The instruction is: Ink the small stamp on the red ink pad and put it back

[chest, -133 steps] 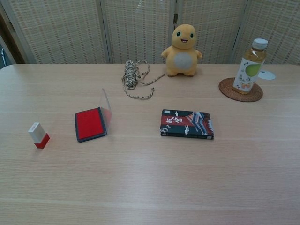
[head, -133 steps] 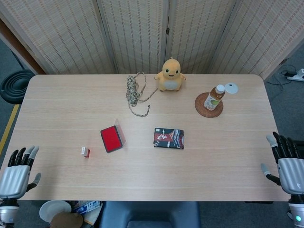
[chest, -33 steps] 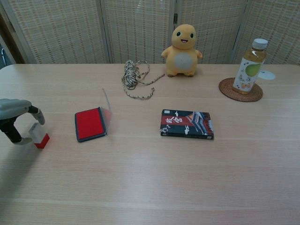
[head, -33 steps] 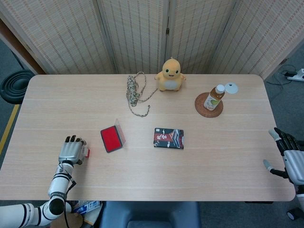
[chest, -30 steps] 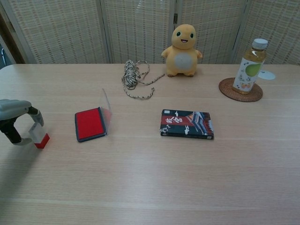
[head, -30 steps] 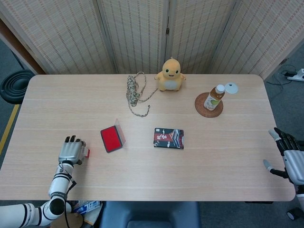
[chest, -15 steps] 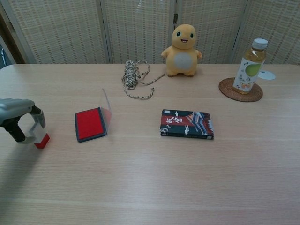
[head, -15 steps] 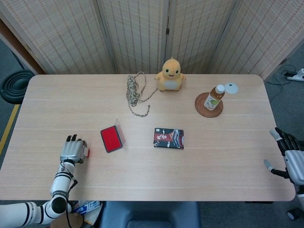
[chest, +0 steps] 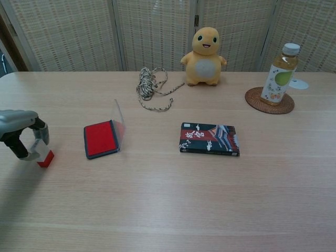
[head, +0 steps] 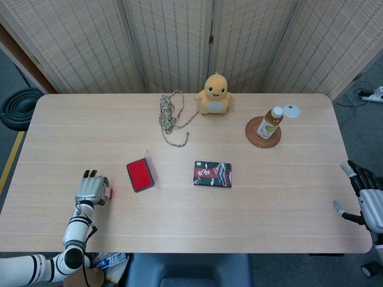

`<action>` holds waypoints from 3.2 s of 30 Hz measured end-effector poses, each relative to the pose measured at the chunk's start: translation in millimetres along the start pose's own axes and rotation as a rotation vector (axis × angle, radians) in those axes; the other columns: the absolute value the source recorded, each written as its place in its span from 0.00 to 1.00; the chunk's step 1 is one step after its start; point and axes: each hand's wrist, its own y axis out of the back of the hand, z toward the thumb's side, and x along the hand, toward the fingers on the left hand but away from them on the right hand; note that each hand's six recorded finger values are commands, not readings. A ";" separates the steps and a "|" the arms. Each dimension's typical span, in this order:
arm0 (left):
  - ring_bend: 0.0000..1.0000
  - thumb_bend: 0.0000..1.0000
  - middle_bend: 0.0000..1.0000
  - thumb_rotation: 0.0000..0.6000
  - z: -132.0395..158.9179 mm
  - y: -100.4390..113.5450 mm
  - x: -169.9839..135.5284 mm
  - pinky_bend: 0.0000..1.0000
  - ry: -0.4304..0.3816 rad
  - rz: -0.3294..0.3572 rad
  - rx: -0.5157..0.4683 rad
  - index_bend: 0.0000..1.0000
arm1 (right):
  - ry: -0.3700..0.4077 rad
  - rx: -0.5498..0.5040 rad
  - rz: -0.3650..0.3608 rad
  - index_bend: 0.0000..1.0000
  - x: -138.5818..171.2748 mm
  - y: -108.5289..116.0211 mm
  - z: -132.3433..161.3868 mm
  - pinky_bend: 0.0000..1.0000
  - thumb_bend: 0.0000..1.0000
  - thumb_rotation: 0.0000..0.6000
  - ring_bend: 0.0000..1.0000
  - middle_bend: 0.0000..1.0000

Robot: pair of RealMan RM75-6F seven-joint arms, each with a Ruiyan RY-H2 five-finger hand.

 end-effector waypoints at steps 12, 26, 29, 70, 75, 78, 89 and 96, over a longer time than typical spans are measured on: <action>0.20 0.34 0.44 1.00 -2.7 9.9 -3.0 0.00 -0.012 0.038 0.006 0.48 | -0.006 0.010 0.011 0.00 -2.0 -4.1 0.2 0.00 0.30 1.00 0.00 0.00; 0.22 0.34 0.47 1.00 35.0 41.2 12.6 0.16 -0.066 0.040 0.078 0.50 | -0.042 -0.022 0.011 0.00 -7.8 -0.2 -10.1 0.00 0.30 1.00 0.00 0.00; 0.23 0.34 0.47 1.00 46.7 47.7 14.9 0.19 -0.074 0.039 0.093 0.51 | -0.042 -0.035 0.014 0.00 -8.6 1.1 -11.5 0.00 0.30 1.00 0.00 0.00; 0.23 0.34 0.48 1.00 118.2 44.0 40.1 0.24 -0.100 0.003 0.160 0.52 | -0.021 -0.137 0.027 0.00 -5.0 16.2 -26.2 0.00 0.30 1.00 0.00 0.00; 0.23 0.34 0.48 1.00 117.7 41.4 39.7 0.24 -0.101 0.002 0.156 0.52 | -0.019 -0.137 0.024 0.00 -4.2 17.0 -25.8 0.00 0.30 1.00 0.00 0.00; 0.23 0.34 0.48 1.00 118.0 42.1 38.8 0.24 -0.100 0.007 0.155 0.52 | -0.018 -0.138 0.022 0.00 -3.7 17.6 -25.9 0.00 0.30 1.00 0.00 0.00; 0.23 0.34 0.48 1.00 116.3 50.9 25.0 0.24 -0.100 0.033 0.159 0.52 | -0.017 -0.130 0.018 0.00 -3.2 17.7 -26.0 0.00 0.30 1.00 0.00 0.00; 0.23 0.34 0.48 1.00 92.0 54.8 9.9 0.24 -0.080 0.048 0.144 0.52 | -0.017 -0.111 0.022 0.00 -3.6 14.4 -23.5 0.00 0.30 1.00 0.00 0.00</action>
